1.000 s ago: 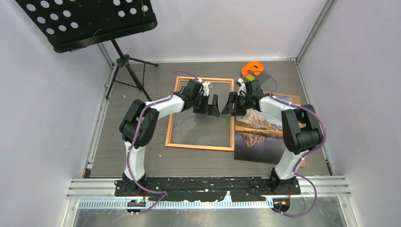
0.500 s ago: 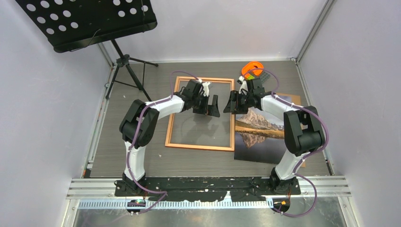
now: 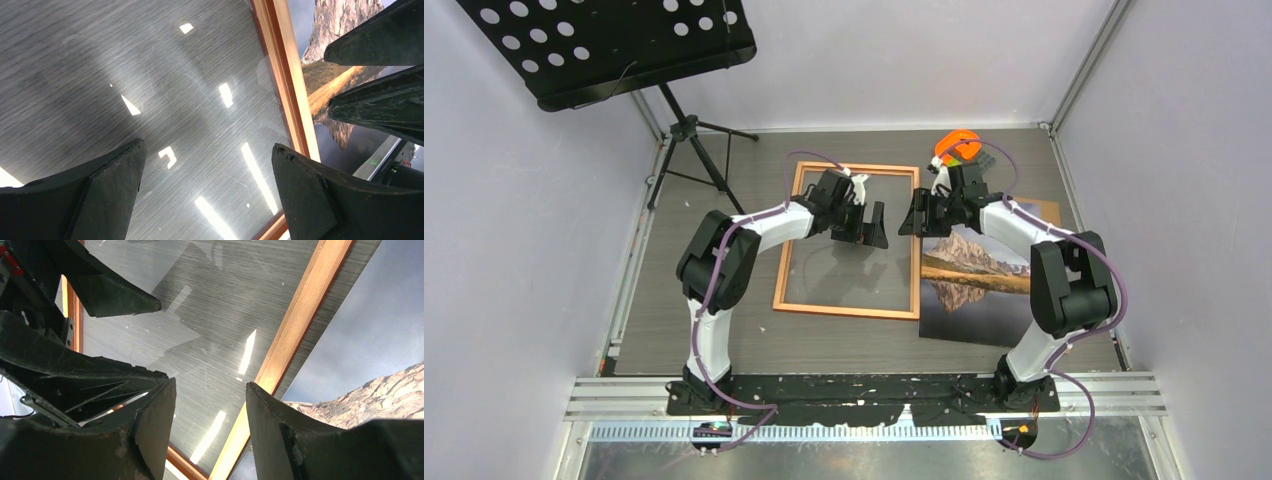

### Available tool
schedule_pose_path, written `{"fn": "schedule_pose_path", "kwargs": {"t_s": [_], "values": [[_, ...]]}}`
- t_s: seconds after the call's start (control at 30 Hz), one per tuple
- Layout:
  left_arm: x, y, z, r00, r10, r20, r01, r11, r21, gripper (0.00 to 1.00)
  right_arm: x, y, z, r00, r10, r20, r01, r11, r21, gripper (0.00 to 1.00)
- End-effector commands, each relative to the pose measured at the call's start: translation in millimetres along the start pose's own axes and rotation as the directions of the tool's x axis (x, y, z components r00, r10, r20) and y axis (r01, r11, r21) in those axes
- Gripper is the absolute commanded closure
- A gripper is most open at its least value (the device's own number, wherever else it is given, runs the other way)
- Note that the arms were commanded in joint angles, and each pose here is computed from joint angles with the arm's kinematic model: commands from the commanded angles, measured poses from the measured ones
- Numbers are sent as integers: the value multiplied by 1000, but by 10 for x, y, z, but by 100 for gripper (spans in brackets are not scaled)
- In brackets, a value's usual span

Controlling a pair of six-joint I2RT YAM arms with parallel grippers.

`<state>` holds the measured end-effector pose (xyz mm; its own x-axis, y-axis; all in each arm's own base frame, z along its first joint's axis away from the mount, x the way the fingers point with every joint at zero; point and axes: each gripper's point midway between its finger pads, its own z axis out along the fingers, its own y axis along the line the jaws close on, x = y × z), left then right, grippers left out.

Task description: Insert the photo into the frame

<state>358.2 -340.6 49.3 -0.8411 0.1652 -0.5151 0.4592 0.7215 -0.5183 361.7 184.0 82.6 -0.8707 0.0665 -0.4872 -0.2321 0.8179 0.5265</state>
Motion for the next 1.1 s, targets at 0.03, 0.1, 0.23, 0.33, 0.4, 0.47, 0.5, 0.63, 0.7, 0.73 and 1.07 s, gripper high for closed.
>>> {"fn": "schedule_pose_path", "kwargs": {"t_s": [0.03, 0.1, 0.23, 0.33, 0.4, 0.47, 0.5, 0.63, 0.7, 0.73, 1.07], "values": [[-92, -5, -64, 999, 30, 36, -30, 1000, -8, 1, -296, 132, -225, 991, -95, 99, 95, 995, 5, 40], [-141, -38, -113, 998, 41, 50, -41, 999, -8, 1, -316, 125, -259, 987, -120, 111, 119, 993, 15, 40], [-251, -106, -240, 995, 63, 80, -63, 998, -10, 1, -354, 98, -326, 975, -175, 138, 171, 984, 46, 40], [-336, -128, -386, 991, 87, 104, -85, 996, -27, 1, -385, 23, -338, 965, -213, 154, 201, 976, 88, 40], [-372, -112, -499, 987, 111, 114, -106, 993, -47, 1, -367, -52, -313, 960, -235, 151, 219, 969, 116, 40], [-367, -87, -627, 982, 149, 120, -141, 987, -74, 1, -358, -122, -277, 958, -248, 144, 228, 964, 138, 41], [-361, -65, -692, 978, 170, 124, -160, 983, -91, 1, -354, -163, -254, 958, -250, 141, 229, 962, 152, 42], [-324, 8, -1003, 954, 262, 148, -237, 957, -169, 1, -376, -264, -179, 953, -268, 145, 239, 953, 187, 44], [-269, 57, -1128, 941, 305, 145, -273, 940, -204, 1, -412, -304, -136, 951, -272, 148, 240, 950, 201, 45], [-244, 72, -1182, 936, 322, 145, -287, 933, -218, 1, -423, -329, -104, 951, -272, 144, 240, 949, 206, 47], [-6, 210, -1489, 917, 380, 123, -332, 896, -294, 1, -535, -457, 177, 953, -279, 122, 243, 938, 246, 52]]}}
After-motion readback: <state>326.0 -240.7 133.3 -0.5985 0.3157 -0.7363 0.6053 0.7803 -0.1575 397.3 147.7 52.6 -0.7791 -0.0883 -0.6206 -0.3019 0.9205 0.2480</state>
